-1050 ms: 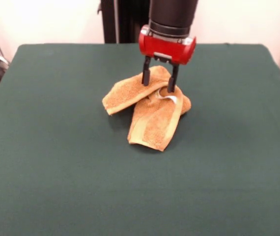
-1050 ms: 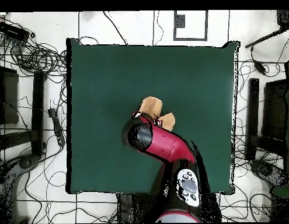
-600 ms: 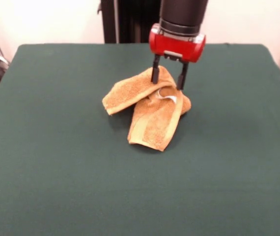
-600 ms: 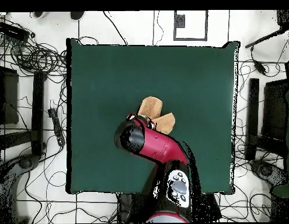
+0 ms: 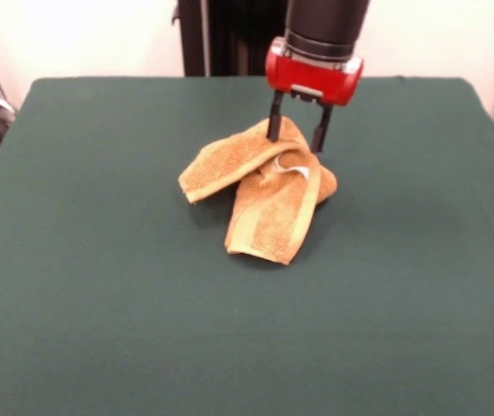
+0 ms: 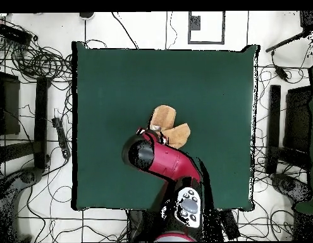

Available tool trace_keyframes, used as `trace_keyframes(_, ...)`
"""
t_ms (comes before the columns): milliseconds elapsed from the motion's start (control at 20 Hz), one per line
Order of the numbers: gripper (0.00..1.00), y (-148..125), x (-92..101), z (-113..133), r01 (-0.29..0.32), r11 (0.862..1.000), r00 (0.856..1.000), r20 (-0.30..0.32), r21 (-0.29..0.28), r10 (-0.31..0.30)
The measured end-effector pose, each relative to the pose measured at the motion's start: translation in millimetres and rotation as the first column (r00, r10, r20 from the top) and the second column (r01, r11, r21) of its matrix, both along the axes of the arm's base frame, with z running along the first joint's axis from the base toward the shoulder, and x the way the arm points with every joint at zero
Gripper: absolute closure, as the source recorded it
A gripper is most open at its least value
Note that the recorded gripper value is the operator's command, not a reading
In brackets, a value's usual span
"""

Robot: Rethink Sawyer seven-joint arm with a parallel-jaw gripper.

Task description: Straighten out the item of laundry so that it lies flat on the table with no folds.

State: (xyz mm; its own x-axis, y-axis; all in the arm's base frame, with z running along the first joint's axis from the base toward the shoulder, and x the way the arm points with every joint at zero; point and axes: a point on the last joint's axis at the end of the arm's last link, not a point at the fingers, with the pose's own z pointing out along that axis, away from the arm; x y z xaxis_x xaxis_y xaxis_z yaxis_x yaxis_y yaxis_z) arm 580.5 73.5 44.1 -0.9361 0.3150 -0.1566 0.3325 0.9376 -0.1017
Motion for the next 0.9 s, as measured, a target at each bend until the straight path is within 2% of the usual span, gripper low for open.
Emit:
trace_keyframes(250,0.0,-14,-7.0,-7,0.013,1.0,1.0,-0.019,-0.025,-0.014)
trace_keyframes(500,0.0,-14,-12.2,-11,0.011,0.999,0.999,-0.031,-0.038,-0.013)
trace_keyframes(900,0.0,39,-25.0,-6,-0.032,0.998,0.999,-0.028,-0.052,0.031)
